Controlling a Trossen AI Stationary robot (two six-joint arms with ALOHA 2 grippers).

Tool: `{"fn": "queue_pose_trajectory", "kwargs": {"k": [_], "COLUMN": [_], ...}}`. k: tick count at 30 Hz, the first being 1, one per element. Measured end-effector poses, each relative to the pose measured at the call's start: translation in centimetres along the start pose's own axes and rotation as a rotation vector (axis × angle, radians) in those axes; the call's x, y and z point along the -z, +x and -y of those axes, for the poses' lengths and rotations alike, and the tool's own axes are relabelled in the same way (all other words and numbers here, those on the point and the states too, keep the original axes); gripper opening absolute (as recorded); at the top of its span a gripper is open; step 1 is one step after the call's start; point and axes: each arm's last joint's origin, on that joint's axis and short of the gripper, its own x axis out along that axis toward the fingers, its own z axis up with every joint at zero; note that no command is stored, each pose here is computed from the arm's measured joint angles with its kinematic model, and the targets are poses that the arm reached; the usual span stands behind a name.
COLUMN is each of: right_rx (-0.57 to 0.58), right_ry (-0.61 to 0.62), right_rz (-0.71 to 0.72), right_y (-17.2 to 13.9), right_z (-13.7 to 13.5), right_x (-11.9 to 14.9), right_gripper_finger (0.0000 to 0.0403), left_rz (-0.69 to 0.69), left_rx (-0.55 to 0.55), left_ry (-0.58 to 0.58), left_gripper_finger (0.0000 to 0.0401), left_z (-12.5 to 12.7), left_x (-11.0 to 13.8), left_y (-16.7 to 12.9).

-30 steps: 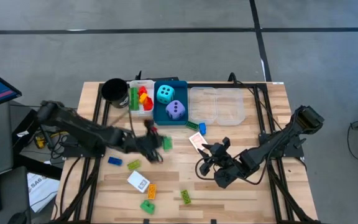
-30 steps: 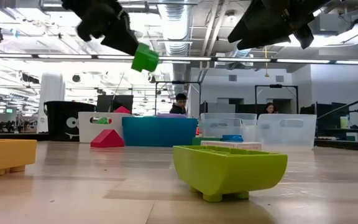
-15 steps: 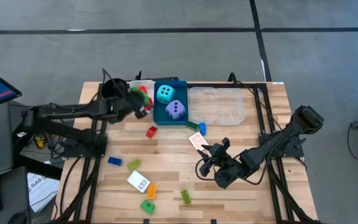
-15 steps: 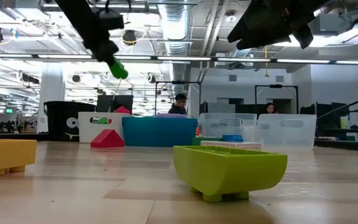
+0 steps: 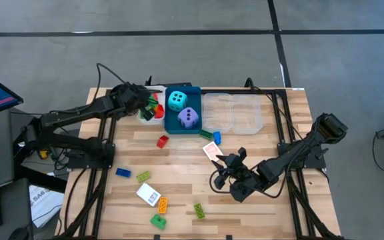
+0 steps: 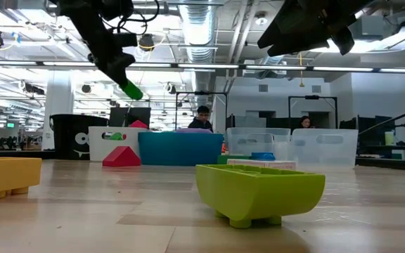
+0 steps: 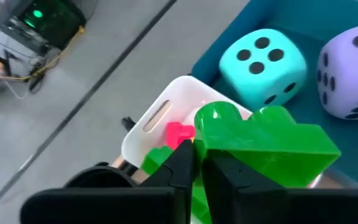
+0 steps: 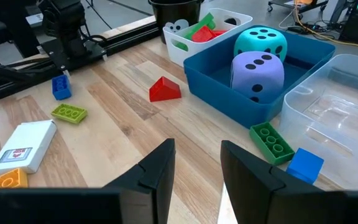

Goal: Pick & Place Toys
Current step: Put the large green game piece into the white bin, then put the small yellow game piece into the left transparent bin

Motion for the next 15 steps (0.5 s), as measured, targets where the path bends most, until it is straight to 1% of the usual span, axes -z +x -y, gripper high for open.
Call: {"fn": "queue_pose_trajectory", "kwargs": {"k": [10,15], "right_rx": [0.001,0.0], "right_ry": [-0.001,0.0], "right_rz": [0.0,0.0], "right_y": [0.0,0.0], "right_z": [0.0,0.0], "right_x": [0.0,0.0], "right_gripper_finger": [0.0126,0.0126], "left_rz": [-0.018,-0.037], "left_rx": [0.005,0.006], "left_ry": [-0.013,-0.005], "left_gripper_finger": [0.0101,0.0144], "left_z": [0.0,0.6], "left_x": [0.3,1.5], "left_y": [0.2,1.0]}}
